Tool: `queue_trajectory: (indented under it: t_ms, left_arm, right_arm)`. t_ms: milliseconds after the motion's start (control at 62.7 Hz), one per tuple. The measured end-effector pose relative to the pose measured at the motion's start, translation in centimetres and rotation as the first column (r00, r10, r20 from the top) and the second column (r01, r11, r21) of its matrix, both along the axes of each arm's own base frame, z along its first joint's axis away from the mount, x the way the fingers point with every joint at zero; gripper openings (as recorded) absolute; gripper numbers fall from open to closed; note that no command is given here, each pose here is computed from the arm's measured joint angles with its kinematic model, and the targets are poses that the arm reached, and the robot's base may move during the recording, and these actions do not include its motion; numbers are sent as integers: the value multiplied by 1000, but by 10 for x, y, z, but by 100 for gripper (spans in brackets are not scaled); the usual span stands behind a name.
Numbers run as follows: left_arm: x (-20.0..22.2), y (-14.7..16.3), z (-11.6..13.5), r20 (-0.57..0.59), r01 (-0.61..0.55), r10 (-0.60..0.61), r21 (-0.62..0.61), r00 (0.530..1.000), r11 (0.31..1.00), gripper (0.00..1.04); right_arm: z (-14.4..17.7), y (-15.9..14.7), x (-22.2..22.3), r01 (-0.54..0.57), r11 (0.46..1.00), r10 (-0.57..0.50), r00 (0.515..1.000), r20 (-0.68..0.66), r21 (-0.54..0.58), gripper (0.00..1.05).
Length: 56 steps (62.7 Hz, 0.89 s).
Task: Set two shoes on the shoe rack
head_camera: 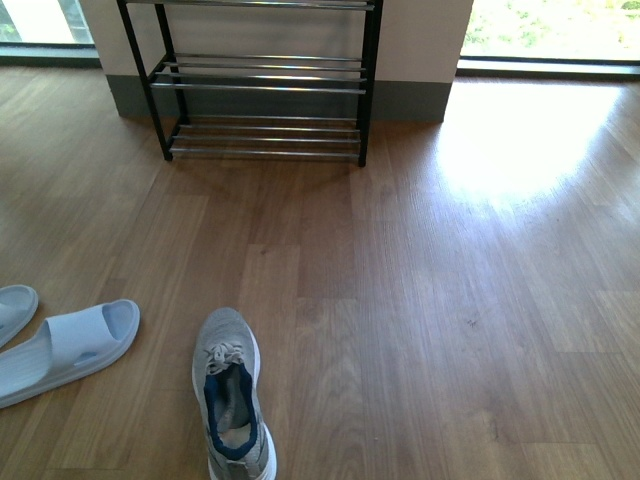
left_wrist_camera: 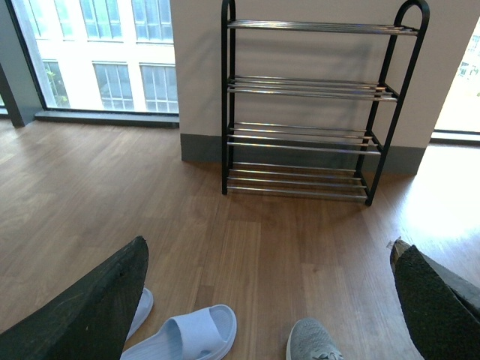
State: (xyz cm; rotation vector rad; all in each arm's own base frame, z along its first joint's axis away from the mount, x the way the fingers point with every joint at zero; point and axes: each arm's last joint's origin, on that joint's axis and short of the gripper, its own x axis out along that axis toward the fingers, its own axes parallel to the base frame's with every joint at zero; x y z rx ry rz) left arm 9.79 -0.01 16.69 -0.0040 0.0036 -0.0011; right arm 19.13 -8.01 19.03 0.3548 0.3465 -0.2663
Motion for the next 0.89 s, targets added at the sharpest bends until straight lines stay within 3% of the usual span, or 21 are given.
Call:
queue_trajectory:
  t_ms: [542, 622, 670, 893]
  left_arm:
    - [0, 0, 0, -4, -10, 10, -2, 1000, 1000, 95]
    - [3, -2, -5, -163, -168, 154, -74, 975, 983, 95]
    - [7, -4, -7, -217, -194, 172, -84, 961, 977, 95]
    - [52, -14, -11, -400, -101, 33, -150, 916, 984, 95]
  right_arm:
    - [0, 0, 0, 0, 1000, 0, 1000, 0, 0, 1]
    - [0, 0, 0, 0, 1000, 0, 1000, 0, 0, 1]
    - [0, 0, 0, 0, 1000, 0, 1000, 0, 0, 1]
    - [0, 0, 0, 0, 1000, 0, 1000, 0, 0, 1]
